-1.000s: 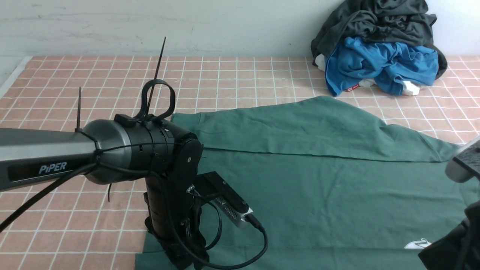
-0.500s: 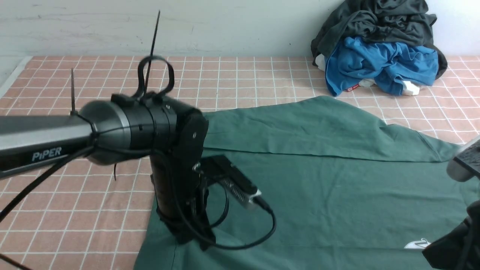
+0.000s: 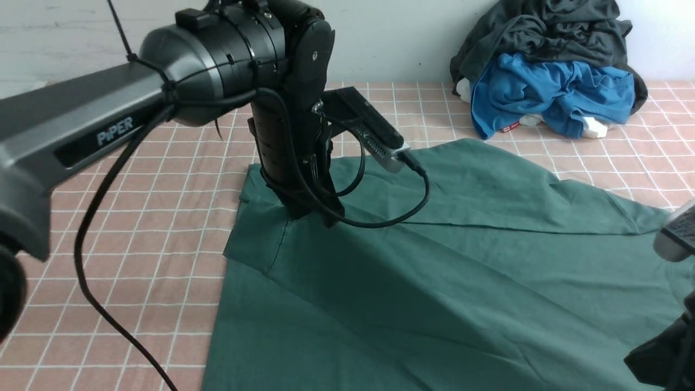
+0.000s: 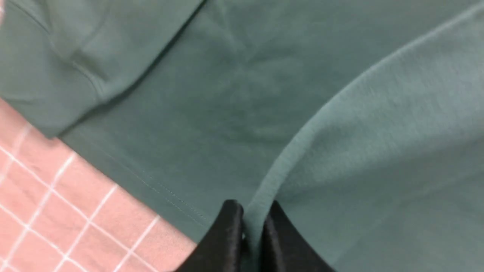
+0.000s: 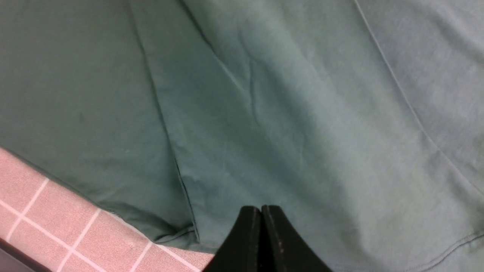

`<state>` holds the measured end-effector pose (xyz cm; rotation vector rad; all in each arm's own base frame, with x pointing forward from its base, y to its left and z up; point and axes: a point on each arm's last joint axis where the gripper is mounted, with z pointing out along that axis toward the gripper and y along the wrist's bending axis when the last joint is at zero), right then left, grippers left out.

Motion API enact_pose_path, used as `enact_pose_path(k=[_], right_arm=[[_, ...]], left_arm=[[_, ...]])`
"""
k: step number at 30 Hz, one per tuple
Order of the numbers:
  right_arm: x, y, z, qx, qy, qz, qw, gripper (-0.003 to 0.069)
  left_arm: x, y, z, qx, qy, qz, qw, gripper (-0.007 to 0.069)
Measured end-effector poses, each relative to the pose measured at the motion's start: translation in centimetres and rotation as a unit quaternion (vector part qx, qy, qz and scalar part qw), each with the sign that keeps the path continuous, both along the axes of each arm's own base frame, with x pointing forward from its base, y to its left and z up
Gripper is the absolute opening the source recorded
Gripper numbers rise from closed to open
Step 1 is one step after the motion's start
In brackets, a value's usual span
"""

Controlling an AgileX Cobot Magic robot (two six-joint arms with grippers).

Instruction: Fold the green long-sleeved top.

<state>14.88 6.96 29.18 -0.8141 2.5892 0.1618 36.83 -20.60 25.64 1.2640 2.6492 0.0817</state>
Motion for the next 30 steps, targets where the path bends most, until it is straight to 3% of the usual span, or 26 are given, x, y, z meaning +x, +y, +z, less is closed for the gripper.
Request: enact_pose_path(k=[8,11,16,19,24,26,30], right_arm=[[0.0,0.0,0.0,0.000,-0.002,0.000,1.000,-0.0014],[0.1,0.0,0.0,0.002,-0.005,-0.001,1.000,-0.0014],[0.1,0.0,0.0,0.001,-0.005,-0.001,1.000,-0.0014],[0.1,0.0,0.0,0.001,-0.006,-0.001,1.000,-0.0014],[0.1,0.1,0.1,0.006,-0.004,-0.001,1.000,-0.0014],[-0.2,0.2,0.2,0.018,0.003,-0.002,1.000,-0.0014],[-1.4,0.0,0.7,0.029,0.012,0.000,1.000,-0.0014]], left_arm=[[3.1,3.1,-4.7,0.020,0.039,0.046,0.998,0.0074],[3.7,3.2,-5.4,0.016,0.029,0.049,0.998,0.0172],[4.1,3.0,-4.8,0.005,0.020,0.063,0.998,0.0432],[4.0,2.8,-3.4,-0.011,0.024,0.080,0.996,0.0517],[1.9,2.1,0.6,-0.058,0.011,0.086,0.995,0.0529],[-1.6,1.3,2.6,-0.062,0.007,0.058,0.996,0.0504],[-7.2,0.5,2.8,-0.046,0.030,0.002,0.998,0.0473]])
